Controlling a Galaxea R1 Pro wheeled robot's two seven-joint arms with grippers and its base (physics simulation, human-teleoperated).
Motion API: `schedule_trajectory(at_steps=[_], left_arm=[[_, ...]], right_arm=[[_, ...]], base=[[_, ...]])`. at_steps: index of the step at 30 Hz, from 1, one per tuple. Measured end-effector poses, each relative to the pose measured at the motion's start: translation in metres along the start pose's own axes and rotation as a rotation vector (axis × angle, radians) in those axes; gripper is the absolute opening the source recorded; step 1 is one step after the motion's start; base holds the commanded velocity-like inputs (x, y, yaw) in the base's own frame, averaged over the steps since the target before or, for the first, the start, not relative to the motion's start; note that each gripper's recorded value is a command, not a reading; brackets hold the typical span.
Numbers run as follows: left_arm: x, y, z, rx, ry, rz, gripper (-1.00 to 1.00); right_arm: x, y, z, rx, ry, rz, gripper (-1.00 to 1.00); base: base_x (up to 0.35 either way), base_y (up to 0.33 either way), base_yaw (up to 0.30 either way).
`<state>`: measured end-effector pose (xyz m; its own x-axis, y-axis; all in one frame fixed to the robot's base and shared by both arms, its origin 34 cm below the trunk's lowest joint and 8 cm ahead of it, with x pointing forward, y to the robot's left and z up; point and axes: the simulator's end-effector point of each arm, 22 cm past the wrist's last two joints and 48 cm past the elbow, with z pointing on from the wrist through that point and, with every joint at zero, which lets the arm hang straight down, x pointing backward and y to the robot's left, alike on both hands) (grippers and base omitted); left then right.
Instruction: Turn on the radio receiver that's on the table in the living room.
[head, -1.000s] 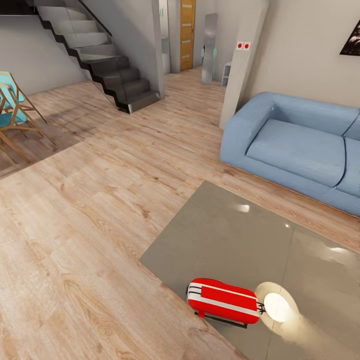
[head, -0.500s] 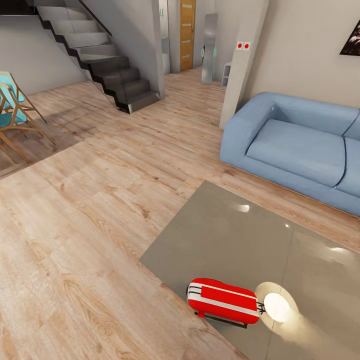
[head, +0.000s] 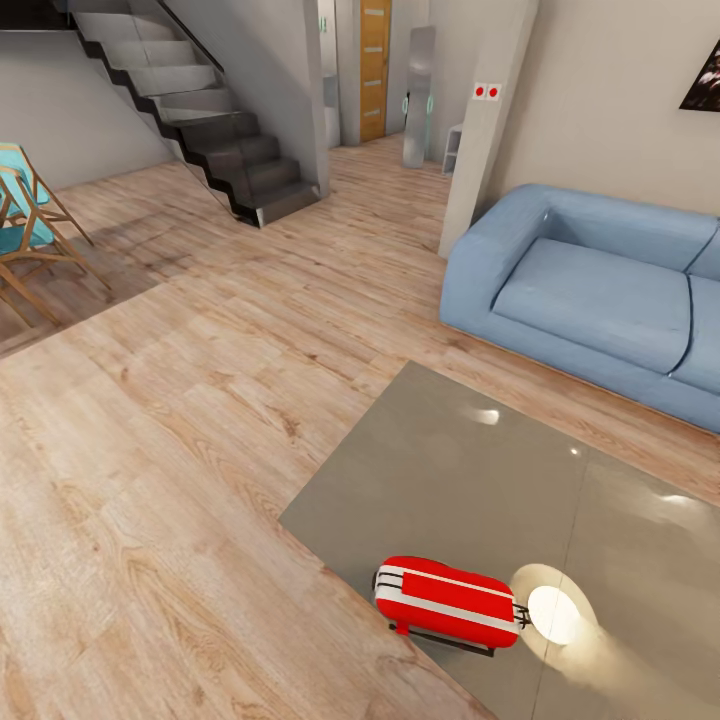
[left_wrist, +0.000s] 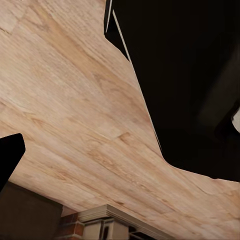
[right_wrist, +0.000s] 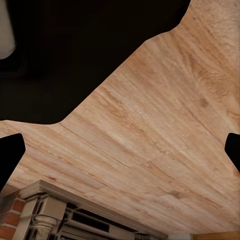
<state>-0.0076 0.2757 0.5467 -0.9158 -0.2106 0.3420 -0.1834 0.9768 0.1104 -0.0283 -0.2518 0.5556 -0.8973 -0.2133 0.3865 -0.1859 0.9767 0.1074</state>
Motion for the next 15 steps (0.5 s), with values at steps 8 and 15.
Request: schedule_trajectory(at_steps=[8,15], left_arm=[[0.003,0.000,-0.005,0.002,0.000,0.009,1.00],[0.007,0.001,-0.013,0.003,0.000,0.010,1.00]], right_arm=[[0.003,0.001,-0.005,0.000,0.001,0.000,1.00],[0.007,0.002,-0.013,0.000,0.001,0.000,1.00]], base=[[0.000,0.000,0.000],[0.000,0.000,0.000]])
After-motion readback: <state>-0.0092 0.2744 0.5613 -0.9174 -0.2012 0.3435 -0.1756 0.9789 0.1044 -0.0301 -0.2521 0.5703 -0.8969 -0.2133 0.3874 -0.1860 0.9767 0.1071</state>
